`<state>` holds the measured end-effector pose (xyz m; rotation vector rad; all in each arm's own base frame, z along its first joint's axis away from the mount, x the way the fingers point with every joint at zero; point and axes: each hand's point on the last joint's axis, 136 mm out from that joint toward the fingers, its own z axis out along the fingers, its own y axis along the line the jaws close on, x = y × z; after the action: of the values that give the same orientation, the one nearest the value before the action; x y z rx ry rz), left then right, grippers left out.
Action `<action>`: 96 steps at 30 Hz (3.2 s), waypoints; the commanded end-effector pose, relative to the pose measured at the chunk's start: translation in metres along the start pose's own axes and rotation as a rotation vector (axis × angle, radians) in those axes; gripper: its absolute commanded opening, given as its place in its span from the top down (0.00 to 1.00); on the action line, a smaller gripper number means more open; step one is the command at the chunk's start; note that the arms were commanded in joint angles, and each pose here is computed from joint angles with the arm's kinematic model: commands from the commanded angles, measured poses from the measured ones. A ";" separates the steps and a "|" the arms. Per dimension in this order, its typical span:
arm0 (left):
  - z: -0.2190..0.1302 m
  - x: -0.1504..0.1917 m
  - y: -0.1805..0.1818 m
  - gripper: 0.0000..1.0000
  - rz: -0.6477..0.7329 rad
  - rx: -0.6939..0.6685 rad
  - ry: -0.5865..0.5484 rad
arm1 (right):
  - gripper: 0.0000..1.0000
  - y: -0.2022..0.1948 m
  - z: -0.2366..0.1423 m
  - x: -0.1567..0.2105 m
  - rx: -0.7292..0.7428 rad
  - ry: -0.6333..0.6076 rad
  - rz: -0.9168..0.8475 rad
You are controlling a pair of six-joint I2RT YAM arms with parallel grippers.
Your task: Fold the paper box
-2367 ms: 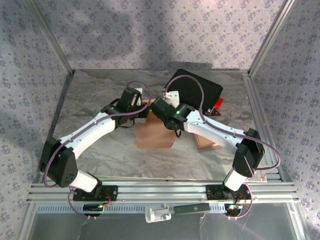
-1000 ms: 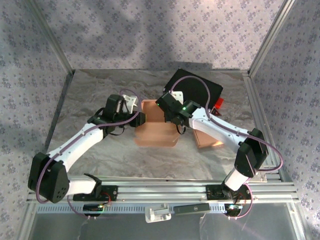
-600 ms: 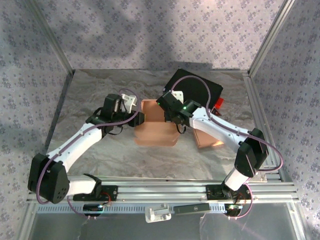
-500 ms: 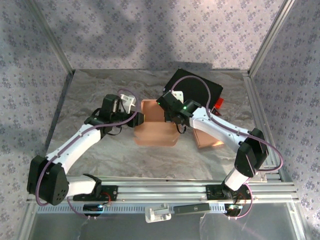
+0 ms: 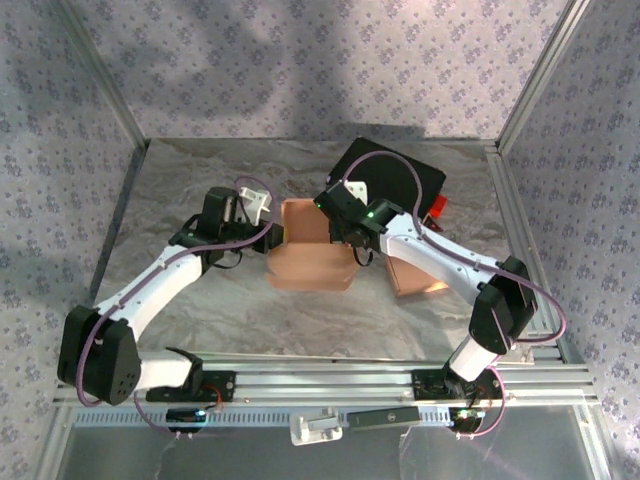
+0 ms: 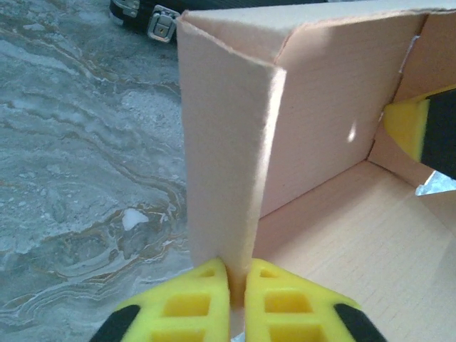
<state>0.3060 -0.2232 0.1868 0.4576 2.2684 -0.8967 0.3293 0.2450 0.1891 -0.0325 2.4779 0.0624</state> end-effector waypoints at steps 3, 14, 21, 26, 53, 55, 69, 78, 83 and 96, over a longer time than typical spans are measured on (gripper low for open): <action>0.003 -0.006 -0.015 1.00 0.068 -0.031 -0.027 | 1.00 0.005 -0.005 -0.003 -0.015 -0.013 -0.005; -0.008 -0.013 -0.006 1.00 0.075 -0.396 -0.133 | 1.00 0.004 -0.004 -0.001 0.069 -0.027 -0.037; -0.013 -0.006 -0.001 1.00 0.015 -0.628 -0.176 | 1.00 0.004 -0.005 -0.001 0.087 -0.041 -0.026; -0.016 -0.003 0.000 1.00 -0.010 -0.696 -0.209 | 1.00 0.006 -0.007 0.001 0.086 -0.043 -0.027; -0.041 -0.002 -0.026 0.63 -0.060 0.030 -0.095 | 1.00 0.003 -0.008 -0.001 0.002 -0.016 0.007; -0.032 0.004 -0.023 0.64 -0.069 0.047 -0.069 | 1.00 0.004 -0.007 -0.001 -0.004 -0.010 0.009; -0.014 -0.001 0.000 0.72 -0.042 -0.024 -0.042 | 1.00 0.007 -0.007 -0.002 -0.017 -0.007 0.005; -0.005 -0.005 0.004 0.80 -0.033 -0.023 -0.033 | 1.00 0.008 -0.005 0.000 -0.020 -0.001 0.001; -0.006 -0.011 0.001 0.82 -0.018 -0.024 -0.044 | 1.00 0.011 -0.003 0.000 -0.023 0.000 -0.002; -0.006 -0.008 -0.002 1.00 0.011 -0.297 -0.101 | 1.00 0.014 -0.003 0.000 0.002 -0.005 -0.013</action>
<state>0.2986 -0.2234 0.1700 0.3625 2.3429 -0.6324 0.3294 0.2479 0.1861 -0.0230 2.4758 0.0240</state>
